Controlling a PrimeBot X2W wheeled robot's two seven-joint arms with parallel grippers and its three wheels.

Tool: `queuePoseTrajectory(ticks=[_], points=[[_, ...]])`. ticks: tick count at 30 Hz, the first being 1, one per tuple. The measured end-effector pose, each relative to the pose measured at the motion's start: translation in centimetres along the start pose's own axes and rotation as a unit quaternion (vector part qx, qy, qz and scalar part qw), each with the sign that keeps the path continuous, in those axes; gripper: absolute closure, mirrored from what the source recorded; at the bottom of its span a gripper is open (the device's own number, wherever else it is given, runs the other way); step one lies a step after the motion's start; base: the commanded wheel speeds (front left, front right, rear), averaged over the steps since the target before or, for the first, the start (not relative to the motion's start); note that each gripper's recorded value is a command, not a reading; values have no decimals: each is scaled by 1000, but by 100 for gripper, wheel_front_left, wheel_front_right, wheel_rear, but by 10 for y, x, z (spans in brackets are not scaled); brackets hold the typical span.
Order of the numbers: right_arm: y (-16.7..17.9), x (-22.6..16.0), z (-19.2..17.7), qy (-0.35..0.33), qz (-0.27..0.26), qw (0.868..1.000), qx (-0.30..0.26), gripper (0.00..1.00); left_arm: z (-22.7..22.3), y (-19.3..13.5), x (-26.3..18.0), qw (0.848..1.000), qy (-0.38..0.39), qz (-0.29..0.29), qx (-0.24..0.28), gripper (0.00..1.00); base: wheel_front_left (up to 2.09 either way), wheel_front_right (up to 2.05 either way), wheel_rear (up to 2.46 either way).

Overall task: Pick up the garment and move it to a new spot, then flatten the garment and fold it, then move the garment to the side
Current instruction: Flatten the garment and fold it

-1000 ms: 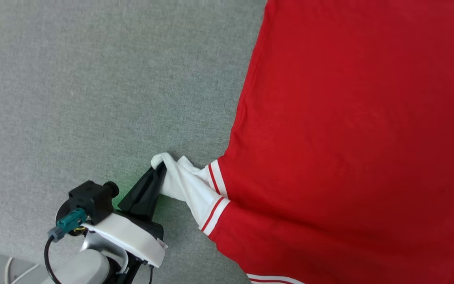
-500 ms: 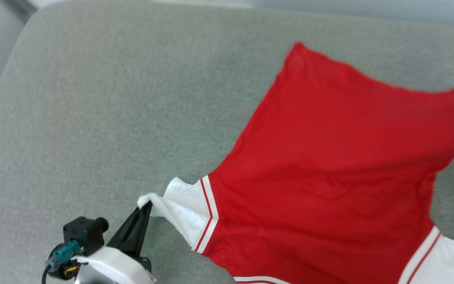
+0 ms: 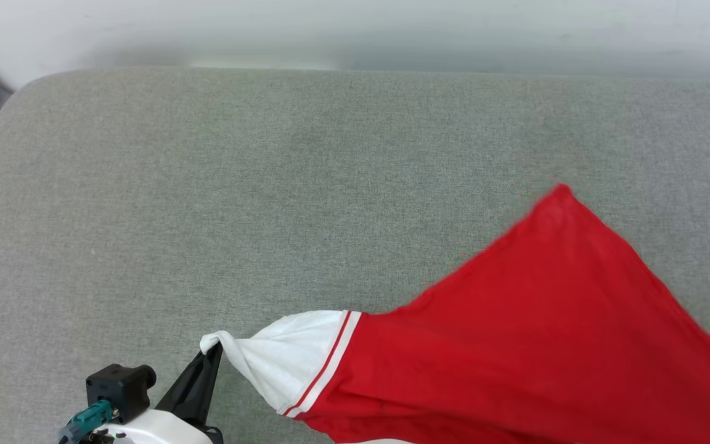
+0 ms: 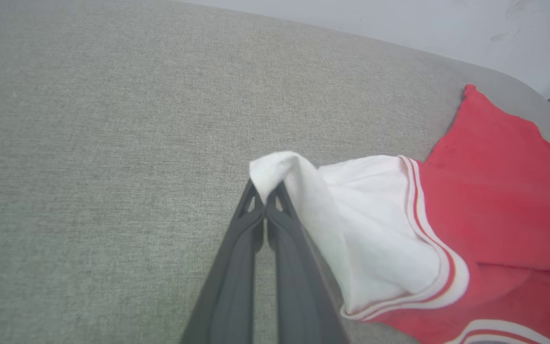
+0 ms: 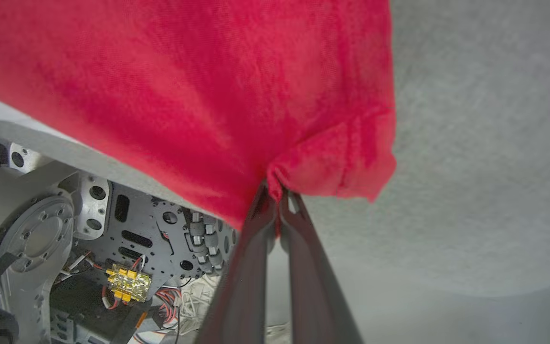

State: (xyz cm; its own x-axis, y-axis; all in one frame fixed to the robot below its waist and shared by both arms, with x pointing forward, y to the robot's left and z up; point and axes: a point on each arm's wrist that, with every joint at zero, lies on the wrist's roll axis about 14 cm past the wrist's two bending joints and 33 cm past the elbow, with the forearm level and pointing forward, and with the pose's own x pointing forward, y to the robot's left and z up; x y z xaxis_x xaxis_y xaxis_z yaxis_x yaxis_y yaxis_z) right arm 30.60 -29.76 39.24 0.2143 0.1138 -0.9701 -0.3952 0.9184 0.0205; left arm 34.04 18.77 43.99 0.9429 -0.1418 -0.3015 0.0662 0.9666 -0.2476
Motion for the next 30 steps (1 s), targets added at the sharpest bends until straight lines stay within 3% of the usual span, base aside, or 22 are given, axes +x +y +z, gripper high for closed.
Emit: queuePoseTrajectory(ticks=[3,6,7,8,9,15,16,17,19,24,30], points=[[18,16,-36,24,27,999,32,100,-2,0,1,1000,3,-1,-1,100,0,0,0],[29,22,-44,11,41,998,56,100,-5,-1,2,1000,7,-2,-1,100,0,0,0],[30,23,-43,5,42,997,62,87,-5,0,2,1000,8,-2,-1,100,0,0,0],[29,23,-40,-4,40,997,65,16,-6,0,3,1000,8,-2,-1,100,0,0,0],[27,22,-35,-15,36,997,66,0,-6,0,3,1000,8,-2,-1,100,0,0,0],[8,-11,34,-123,7,992,32,0,-5,-1,1,1000,6,-2,2,100,0,0,0],[3,-20,52,-149,-1,989,23,0,-5,-1,1,1000,7,-3,1,100,0,0,0],[-9,-52,102,-218,-27,976,-8,0,-4,-4,4,1000,3,-7,0,100,0,0,0],[-12,-68,129,-245,-37,968,-29,0,-2,-6,7,1000,0,-9,0,100,0,0,0],[-11,-85,179,-255,-50,963,-76,0,1,-7,15,1000,-2,-14,5,100,0,0,0],[1,-54,216,-201,-46,972,-114,0,-1,-7,27,1000,-1,-13,4,100,0,0,0]])
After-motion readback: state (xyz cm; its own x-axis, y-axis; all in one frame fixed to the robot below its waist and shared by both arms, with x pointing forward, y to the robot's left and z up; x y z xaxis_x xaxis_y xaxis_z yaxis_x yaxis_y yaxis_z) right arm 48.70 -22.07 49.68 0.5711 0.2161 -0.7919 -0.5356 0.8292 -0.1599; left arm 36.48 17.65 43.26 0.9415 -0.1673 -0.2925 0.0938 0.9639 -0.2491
